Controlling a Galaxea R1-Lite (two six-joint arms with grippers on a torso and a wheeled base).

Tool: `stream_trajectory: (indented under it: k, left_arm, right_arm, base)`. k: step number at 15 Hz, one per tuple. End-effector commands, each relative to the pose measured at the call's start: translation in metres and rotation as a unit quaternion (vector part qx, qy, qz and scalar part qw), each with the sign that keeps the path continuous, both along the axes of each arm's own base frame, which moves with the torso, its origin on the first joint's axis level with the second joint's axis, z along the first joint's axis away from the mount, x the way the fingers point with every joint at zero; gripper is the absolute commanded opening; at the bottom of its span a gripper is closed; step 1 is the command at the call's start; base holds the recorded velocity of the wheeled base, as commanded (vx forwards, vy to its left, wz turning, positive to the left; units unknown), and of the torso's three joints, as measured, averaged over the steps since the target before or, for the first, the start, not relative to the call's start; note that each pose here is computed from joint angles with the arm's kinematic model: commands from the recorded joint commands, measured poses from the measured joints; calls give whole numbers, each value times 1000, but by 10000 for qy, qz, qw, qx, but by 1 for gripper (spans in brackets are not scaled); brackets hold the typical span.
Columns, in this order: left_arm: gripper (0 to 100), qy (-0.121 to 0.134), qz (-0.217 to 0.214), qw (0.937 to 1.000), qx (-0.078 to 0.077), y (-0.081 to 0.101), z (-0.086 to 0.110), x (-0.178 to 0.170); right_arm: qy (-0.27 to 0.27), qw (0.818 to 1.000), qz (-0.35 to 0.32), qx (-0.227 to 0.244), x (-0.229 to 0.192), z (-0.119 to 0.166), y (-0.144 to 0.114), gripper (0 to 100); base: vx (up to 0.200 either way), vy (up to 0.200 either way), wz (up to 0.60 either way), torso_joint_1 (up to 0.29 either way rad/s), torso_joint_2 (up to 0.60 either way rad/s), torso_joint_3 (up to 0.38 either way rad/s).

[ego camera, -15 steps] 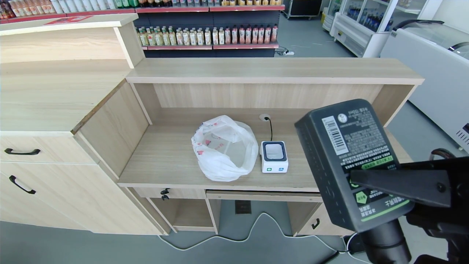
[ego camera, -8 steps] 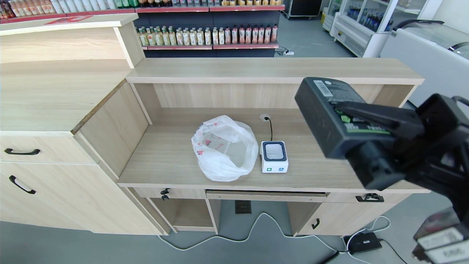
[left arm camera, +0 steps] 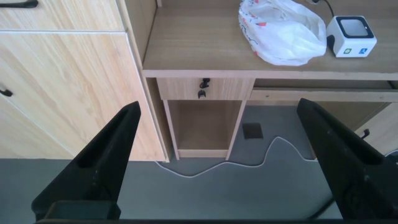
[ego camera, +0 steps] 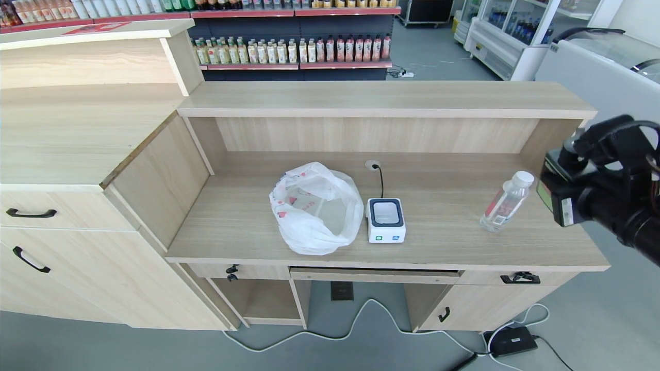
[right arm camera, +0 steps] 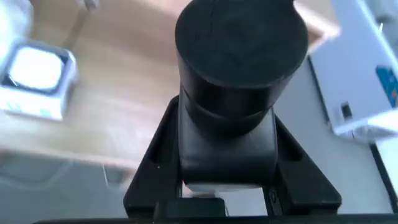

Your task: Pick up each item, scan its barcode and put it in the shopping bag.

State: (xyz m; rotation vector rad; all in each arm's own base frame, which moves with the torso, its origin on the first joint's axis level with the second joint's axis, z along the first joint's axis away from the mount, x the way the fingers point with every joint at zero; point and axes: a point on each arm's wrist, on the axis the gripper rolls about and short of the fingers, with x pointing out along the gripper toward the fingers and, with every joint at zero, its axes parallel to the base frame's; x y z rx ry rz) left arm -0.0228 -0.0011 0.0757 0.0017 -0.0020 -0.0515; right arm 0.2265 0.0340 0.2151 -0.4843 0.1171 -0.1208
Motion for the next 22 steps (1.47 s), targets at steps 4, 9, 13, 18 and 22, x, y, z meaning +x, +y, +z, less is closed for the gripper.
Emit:
stream_trajectory:
  k: [4,9,13,18,22]
  left_arm:
    - [100,-13,4,10000,-1,0,0,0]
    - [100,-6,-3,10000,-1,0,0,0]
    - [100,-6,4,10000,-1,0,0,0]
    - [100,-6,-3,10000,-1,0,0,0]
    - [100,-6,-3,10000,-1,0,0,0]
  right_arm:
    - [1417,9780,-1393,639,-2,-9,-82,0]
    - [1432,9847,-552,823,-1,0,-89,0]
    - [1285,9836,599,1111,2,10,-93,0]
    - [780,9722,1319,1771,15,41,-82,0]
    - [750,9619,1479,2175,35,51,-74,0]
  base:
    - [0,0,0,0,0,0]
    - [0,0,0,0,0,0]
    - [0,0,0,0,0,0]
    - [0,0,600,0,4,3]
    - [0,0,600,2,4,1]
